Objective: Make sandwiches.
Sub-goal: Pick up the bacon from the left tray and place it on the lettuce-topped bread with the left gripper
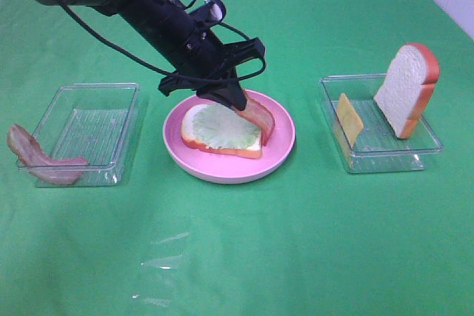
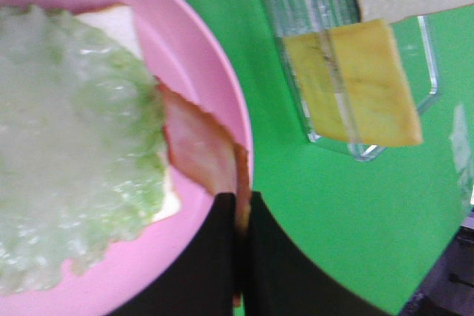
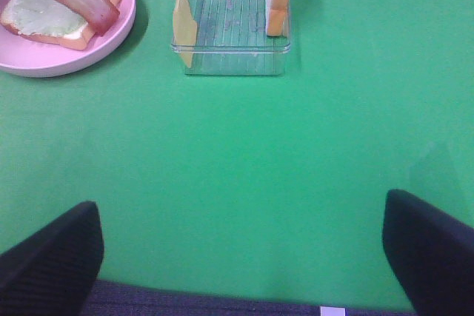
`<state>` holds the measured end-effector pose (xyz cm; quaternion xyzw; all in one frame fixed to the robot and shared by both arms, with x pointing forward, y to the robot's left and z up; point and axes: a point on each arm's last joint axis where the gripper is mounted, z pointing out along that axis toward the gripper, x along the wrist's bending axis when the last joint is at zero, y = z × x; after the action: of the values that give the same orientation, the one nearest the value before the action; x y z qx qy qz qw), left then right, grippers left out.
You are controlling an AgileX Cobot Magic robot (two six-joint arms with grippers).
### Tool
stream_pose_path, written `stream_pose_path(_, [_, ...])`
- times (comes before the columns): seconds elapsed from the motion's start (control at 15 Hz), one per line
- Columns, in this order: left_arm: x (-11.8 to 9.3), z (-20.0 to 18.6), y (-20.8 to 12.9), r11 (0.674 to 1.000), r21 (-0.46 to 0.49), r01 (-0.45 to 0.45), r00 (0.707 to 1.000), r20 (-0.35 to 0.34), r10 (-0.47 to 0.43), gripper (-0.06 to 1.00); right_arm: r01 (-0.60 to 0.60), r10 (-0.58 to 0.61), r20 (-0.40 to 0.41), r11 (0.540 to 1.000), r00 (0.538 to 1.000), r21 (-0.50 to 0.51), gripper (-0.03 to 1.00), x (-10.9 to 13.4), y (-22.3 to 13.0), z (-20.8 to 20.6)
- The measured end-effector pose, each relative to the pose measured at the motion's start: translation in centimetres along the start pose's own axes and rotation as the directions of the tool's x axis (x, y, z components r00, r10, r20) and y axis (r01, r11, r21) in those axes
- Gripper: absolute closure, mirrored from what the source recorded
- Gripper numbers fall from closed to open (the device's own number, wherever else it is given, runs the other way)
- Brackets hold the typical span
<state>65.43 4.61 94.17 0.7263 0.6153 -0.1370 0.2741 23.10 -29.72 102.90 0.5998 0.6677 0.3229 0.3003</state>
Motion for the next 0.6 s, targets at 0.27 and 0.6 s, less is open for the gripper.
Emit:
stream_pose_path(0.27, [1.8, -0.2, 0.1, 1.0, -0.007, -0.001, 0.982, -0.187, 0.0, 0.94, 0.0, 0.0, 0.0, 1.0, 1.0, 0.0, -0.01, 0.0, 0.0, 0.0])
stream_pose_path(0.6, [2.2, -0.2, 0.2, 1.0, -0.007, -0.026, 0.973, -0.23, 0.023, 0.89, 0.0, 0.0, 0.0, 1.0, 1.0, 0.0, -0.01, 0.0, 0.0, 0.0])
